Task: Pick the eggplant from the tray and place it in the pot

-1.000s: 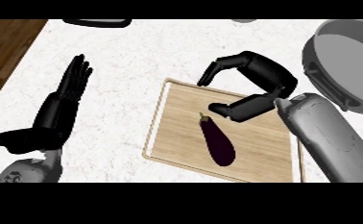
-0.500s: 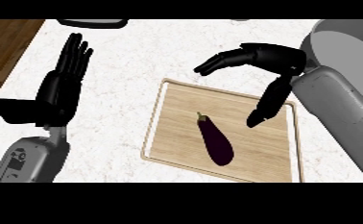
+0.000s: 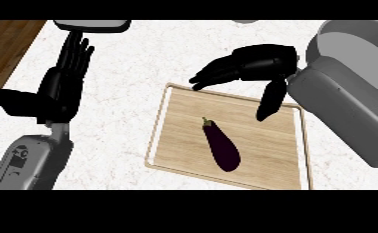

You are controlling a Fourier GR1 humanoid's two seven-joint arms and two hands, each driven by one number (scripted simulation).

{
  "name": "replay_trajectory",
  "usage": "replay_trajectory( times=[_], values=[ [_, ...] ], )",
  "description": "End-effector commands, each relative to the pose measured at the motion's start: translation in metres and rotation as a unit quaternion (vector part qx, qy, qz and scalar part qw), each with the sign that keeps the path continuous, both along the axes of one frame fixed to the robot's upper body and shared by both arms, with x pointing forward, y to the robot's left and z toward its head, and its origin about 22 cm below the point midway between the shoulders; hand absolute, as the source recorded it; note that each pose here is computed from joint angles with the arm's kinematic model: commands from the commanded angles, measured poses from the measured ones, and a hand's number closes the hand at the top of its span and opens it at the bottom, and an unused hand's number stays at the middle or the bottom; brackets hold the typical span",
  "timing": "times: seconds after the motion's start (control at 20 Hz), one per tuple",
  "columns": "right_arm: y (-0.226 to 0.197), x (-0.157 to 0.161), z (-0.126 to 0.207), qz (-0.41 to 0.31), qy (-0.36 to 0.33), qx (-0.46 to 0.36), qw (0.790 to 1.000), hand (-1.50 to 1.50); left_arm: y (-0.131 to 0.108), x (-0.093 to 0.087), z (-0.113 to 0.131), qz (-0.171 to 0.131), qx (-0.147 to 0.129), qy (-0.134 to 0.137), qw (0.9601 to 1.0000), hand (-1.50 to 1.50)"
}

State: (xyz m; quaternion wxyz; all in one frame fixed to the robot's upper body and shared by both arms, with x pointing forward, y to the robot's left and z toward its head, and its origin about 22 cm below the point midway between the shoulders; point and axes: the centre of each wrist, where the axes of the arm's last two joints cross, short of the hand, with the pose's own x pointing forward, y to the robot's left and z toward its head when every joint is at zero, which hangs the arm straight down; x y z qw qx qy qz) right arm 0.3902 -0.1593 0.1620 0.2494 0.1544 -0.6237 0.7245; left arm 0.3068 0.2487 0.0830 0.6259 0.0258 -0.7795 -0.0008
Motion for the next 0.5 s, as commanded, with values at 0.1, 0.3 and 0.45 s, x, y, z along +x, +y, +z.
replay_trajectory(
  times=[0.1, 0.3, 0.45],
  values=[
    [0.019, 0.007, -0.023, 0.091, 0.026, -0.086, 0.992, -1.5, 0.012, -0.002, 0.005, 0.004, 0.0, 0.01, 0.9999, 0.0],
    [0.044, -0.003, -0.041, 0.098, 0.016, -0.106, 0.989, -1.5, 0.015, -0.003, -0.009, 0.021, -0.005, 0.008, 0.9997, 0.0],
    [0.045, 0.005, -0.048, 0.091, 0.029, -0.141, 0.985, -1.5, 0.007, 0.005, -0.003, 0.023, -0.006, 0.008, 0.9997, 0.0]
  ],
)
